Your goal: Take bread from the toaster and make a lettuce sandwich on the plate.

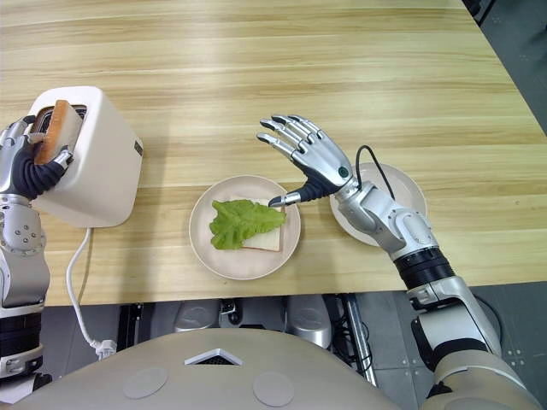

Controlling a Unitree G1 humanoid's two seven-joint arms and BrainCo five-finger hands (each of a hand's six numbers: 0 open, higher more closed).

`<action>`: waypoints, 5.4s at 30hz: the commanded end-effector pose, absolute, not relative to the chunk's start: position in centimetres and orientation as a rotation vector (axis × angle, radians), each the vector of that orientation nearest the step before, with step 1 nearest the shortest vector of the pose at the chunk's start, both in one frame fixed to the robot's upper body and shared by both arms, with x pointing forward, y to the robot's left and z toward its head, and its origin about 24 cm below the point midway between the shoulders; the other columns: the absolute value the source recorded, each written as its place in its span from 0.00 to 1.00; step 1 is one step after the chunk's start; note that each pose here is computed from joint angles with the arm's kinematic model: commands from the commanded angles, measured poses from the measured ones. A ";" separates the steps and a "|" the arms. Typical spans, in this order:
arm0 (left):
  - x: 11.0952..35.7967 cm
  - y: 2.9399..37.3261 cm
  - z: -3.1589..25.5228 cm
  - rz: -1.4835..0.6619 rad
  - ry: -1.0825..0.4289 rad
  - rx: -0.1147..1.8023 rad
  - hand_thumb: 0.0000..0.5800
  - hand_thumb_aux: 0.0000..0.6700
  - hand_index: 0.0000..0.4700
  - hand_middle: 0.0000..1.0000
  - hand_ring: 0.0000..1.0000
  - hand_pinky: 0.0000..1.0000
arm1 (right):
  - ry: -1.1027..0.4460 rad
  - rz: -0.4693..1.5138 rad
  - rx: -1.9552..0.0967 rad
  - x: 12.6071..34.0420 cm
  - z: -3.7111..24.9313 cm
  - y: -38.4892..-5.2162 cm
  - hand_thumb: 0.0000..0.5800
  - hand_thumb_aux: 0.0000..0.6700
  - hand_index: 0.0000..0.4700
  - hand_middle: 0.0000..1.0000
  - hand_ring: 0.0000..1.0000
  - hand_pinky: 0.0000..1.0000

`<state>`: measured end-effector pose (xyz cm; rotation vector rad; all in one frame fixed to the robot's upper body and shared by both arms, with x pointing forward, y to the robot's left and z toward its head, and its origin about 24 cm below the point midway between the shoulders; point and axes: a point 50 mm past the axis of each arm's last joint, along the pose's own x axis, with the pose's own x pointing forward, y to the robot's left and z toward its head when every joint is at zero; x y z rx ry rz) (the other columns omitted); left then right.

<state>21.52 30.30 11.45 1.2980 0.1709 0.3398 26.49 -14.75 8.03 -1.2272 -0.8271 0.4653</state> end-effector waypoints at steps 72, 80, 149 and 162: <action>28.6 11.0 0.1 -1.211 0.246 0.723 1.00 1.00 0.98 1.00 1.00 1.00 | -0.785 0.437 -1.052 24.7 8.6 -18.6 0.00 0.00 0.00 0.00 0.00 0.00; 29.3 11.3 0.7 -1.168 0.222 0.740 1.00 1.00 0.98 1.00 1.00 1.00 | -0.728 0.800 -1.075 21.7 7.2 -16.2 0.00 0.00 0.00 0.00 0.00 0.00; 14.7 14.4 7.8 -1.169 0.002 0.079 1.00 1.00 0.98 1.00 1.00 1.00 | 0.081 1.304 -0.271 16.2 6.7 -17.7 1.00 1.00 0.98 1.00 1.00 1.00; 13.8 18.1 -0.5 -1.225 0.445 0.780 1.00 1.00 0.98 1.00 1.00 1.00 | 0.237 1.388 -0.753 14.7 1.2 -16.8 1.00 1.00 0.98 1.00 1.00 1.00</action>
